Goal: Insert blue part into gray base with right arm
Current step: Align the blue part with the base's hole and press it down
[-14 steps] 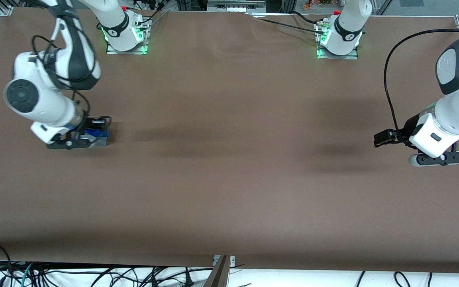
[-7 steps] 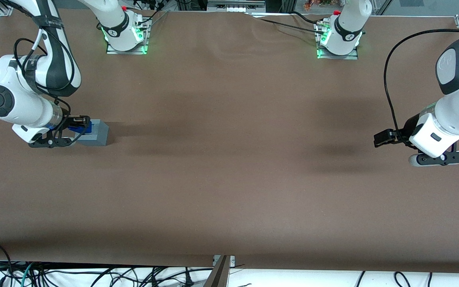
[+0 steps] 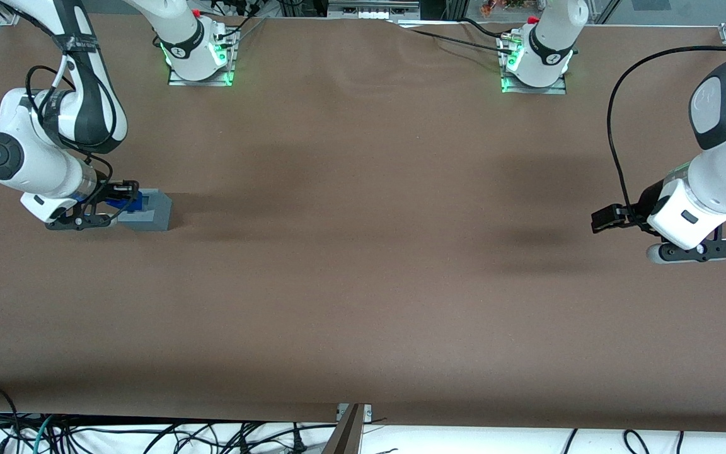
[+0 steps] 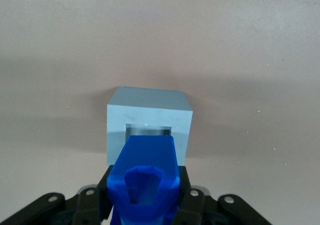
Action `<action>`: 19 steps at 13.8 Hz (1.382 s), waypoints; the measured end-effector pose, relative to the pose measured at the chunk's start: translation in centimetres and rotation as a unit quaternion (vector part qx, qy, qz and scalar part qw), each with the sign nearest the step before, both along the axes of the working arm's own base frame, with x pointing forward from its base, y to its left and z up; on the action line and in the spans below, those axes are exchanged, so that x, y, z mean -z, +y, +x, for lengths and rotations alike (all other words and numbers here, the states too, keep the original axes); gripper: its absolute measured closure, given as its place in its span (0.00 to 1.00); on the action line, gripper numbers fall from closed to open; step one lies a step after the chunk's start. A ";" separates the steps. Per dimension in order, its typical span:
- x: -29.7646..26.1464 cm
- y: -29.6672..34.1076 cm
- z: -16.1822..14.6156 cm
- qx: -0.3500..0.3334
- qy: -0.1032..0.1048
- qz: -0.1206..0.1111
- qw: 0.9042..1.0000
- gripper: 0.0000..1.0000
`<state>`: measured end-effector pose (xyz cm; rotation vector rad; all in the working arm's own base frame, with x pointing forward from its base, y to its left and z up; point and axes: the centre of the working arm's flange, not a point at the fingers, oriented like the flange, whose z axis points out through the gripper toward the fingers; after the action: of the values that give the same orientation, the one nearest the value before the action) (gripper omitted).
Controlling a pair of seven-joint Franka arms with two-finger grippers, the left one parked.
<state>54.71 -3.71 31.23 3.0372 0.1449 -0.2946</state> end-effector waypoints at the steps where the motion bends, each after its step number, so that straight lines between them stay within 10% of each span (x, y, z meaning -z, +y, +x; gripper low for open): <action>1: 0.0 -0.1 0.0 0.000 -0.001 0.000 1.000 0.49; 19: 1.1 0.1 -0.6 -0.002 -0.007 0.001 1.000 0.49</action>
<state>54.10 -3.65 30.14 3.0393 0.1509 -0.2719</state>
